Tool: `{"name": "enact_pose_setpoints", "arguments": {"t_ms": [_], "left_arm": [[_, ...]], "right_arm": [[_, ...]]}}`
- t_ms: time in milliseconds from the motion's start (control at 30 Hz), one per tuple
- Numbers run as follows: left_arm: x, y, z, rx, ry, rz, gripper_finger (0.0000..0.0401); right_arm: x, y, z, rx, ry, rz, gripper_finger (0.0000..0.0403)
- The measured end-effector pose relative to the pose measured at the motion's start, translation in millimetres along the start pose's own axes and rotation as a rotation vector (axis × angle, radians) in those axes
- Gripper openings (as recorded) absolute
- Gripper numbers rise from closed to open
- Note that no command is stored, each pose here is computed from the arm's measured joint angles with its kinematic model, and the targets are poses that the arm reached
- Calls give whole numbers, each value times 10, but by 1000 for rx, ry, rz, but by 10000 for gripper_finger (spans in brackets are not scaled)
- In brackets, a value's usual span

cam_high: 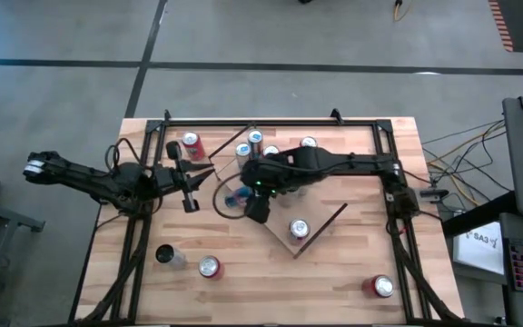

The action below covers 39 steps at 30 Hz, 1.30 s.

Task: Place canned beverage on shelf
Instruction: Put the blue soda can on the shelf aligned with the blue can on the shelf

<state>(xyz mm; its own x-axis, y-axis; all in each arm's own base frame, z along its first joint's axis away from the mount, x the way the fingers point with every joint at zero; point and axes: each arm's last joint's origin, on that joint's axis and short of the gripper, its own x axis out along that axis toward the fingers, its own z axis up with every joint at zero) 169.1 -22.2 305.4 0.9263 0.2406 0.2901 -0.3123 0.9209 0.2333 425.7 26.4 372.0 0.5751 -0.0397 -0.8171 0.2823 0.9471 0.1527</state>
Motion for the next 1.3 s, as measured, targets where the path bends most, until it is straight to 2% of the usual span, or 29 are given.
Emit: {"name": "enact_pose_setpoints", "arguments": {"t_ms": [267, 467, 567, 733, 900, 1033, 1167, 1300], "left_arm": [[1, -10, -24, 30, 23, -9, 36], [-4, -46, -117, 60, 109, -45, 38], [-5, -67, -169, 70, 155, -62, 51], [2, -110, -252, 57, 217, -105, 114], [32, -189, -382, 28, 302, -159, 222], [86, -262, -501, 74, 358, -179, 301], [193, -318, -537, 106, 388, -188, 345], [344, -353, -550, 142, 422, -146, 358]], "right_arm": [[220, -172, 66, 1, 28, -39, 233], [223, -183, 70, -7, 29, -40, 233], [217, -183, 70, -19, 28, -40, 233], [215, -190, 70, -48, 24, -61, 233], [214, -209, 53, -62, 34, -107, 233], [213, -208, 54, -63, 33, -107, 233], [213, -208, 55, -70, 32, -106, 236], [214, -208, 56, -70, 31, -106, 237]]}}
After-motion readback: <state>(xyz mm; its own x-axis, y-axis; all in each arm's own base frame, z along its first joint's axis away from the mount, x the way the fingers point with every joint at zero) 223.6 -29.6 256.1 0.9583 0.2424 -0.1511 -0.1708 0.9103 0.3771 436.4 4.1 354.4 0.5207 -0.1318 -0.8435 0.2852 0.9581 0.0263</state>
